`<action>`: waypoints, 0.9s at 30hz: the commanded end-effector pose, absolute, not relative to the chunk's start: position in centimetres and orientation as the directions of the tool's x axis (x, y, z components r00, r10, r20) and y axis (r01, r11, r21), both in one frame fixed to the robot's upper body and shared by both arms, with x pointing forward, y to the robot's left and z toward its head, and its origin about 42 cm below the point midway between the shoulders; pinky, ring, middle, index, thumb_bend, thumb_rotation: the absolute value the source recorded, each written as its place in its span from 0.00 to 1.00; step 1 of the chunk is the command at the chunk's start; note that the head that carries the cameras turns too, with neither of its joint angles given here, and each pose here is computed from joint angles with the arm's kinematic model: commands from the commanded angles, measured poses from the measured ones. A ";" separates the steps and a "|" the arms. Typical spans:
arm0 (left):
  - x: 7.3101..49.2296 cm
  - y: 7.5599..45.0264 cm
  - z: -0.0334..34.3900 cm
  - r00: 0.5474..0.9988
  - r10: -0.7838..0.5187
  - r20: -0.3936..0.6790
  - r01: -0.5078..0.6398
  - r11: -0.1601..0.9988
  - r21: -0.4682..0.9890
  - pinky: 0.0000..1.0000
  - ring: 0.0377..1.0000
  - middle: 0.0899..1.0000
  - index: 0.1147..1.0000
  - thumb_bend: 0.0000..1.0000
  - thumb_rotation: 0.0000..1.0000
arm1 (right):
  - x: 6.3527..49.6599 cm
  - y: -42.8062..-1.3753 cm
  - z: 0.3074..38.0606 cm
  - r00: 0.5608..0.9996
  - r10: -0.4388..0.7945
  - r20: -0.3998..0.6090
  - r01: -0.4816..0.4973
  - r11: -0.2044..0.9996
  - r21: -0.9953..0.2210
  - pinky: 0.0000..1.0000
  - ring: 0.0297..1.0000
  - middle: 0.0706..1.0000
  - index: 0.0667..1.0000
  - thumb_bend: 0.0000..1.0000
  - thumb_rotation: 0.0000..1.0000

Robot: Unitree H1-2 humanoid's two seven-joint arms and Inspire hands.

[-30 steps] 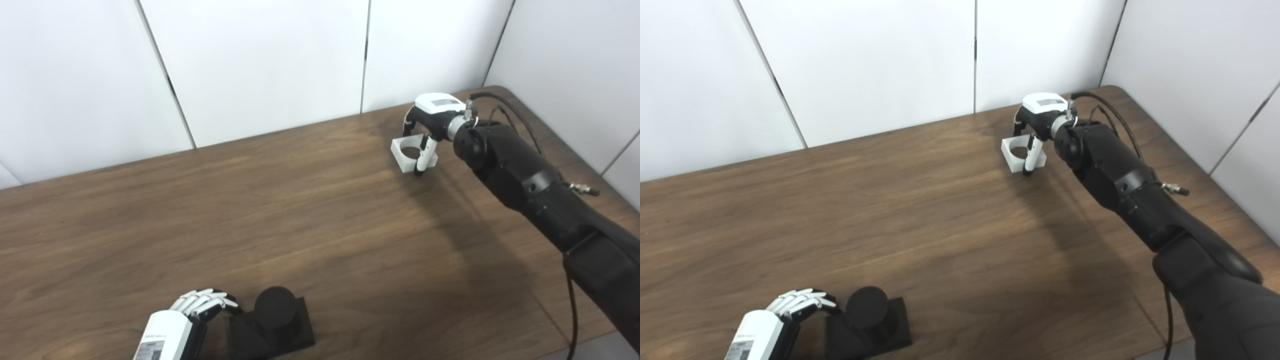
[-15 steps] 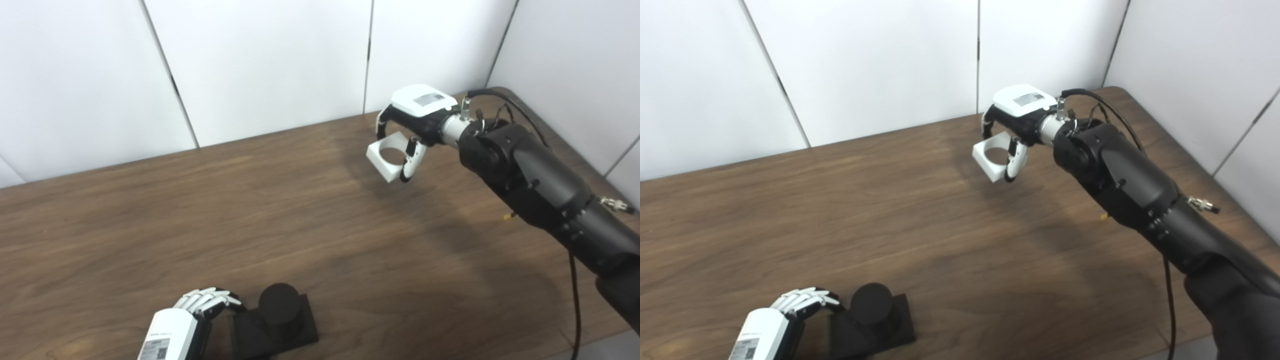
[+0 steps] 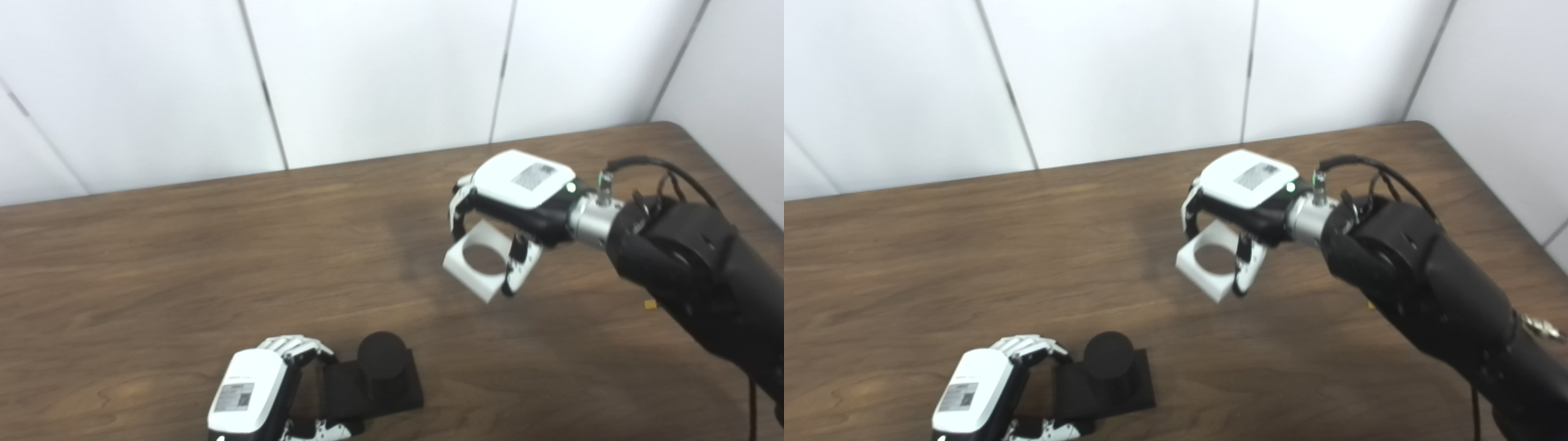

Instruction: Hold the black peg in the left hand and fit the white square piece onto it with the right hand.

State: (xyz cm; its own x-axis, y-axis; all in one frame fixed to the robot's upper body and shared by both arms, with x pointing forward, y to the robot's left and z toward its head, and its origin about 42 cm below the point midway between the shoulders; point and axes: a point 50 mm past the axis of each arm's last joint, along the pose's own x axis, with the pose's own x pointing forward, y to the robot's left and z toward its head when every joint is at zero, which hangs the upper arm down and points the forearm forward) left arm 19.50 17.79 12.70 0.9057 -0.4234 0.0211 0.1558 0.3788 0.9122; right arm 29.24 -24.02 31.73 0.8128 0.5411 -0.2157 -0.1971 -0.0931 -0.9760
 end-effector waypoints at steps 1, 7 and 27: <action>19.3 17.0 12.4 0.892 -0.451 -0.024 0.200 0.346 0.917 0.75 0.74 0.67 0.42 0.52 0.05 | 28.7 -23.9 33.4 0.821 0.548 -0.161 -0.142 -0.078 -0.987 0.82 0.86 0.73 0.45 0.52 0.13; 19.5 16.8 12.5 0.894 -0.448 -0.028 0.198 0.339 0.920 0.76 0.74 0.67 0.42 0.52 0.05 | 27.3 -22.5 33.2 0.776 0.617 -0.128 -0.129 -0.043 -0.991 0.79 0.84 0.71 0.45 0.52 0.13; 19.9 16.3 12.9 0.892 -0.450 -0.045 0.211 0.324 0.922 0.77 0.74 0.67 0.42 0.52 0.05 | 25.5 -18.6 33.2 0.697 0.702 -0.143 -0.186 -0.015 -0.982 0.82 0.87 0.74 0.45 0.52 0.13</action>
